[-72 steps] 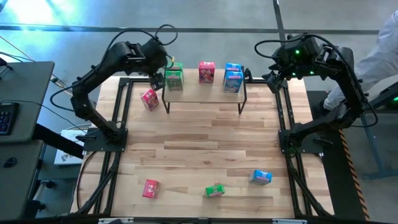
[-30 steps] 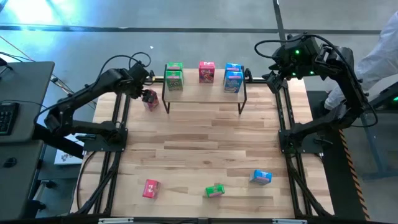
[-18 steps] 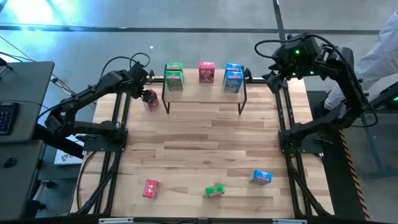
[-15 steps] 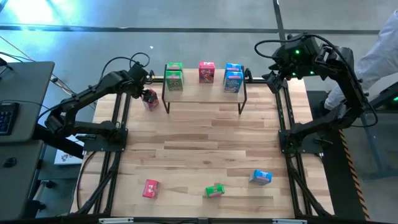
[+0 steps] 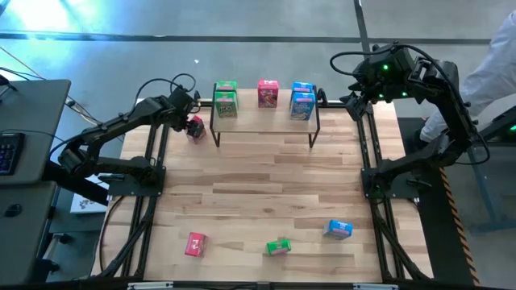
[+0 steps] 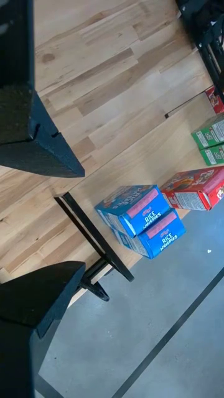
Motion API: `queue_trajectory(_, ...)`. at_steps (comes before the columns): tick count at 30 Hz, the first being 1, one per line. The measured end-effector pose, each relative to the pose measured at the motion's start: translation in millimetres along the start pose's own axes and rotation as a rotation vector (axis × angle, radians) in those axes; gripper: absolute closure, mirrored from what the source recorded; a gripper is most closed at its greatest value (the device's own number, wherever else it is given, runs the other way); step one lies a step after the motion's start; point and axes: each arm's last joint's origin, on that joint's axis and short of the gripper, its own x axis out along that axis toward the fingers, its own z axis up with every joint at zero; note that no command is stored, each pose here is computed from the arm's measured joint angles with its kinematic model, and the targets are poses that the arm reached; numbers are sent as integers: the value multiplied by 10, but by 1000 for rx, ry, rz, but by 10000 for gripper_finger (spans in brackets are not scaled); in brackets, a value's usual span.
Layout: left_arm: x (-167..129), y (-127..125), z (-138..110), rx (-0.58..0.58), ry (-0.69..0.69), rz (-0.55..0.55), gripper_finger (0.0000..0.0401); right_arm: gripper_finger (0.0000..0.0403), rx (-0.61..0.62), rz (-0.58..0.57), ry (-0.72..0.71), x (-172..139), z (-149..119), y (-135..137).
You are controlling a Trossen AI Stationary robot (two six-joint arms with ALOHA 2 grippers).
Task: Stack cereal on shelf
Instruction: Put the top red cereal box on the shelf aligned with the other red cereal box
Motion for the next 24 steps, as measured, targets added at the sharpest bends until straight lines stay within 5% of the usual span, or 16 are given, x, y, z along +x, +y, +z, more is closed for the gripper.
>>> queue_trajectory(15, 1, 13, -1, 18, 4, 1, 239, 178, 0, 0, 0, 1, 0, 0)
queue_trajectory(24, -70, 15, -96, 20, 71, -74, 252, 178, 0, 0, 1, 1, 0, 1)
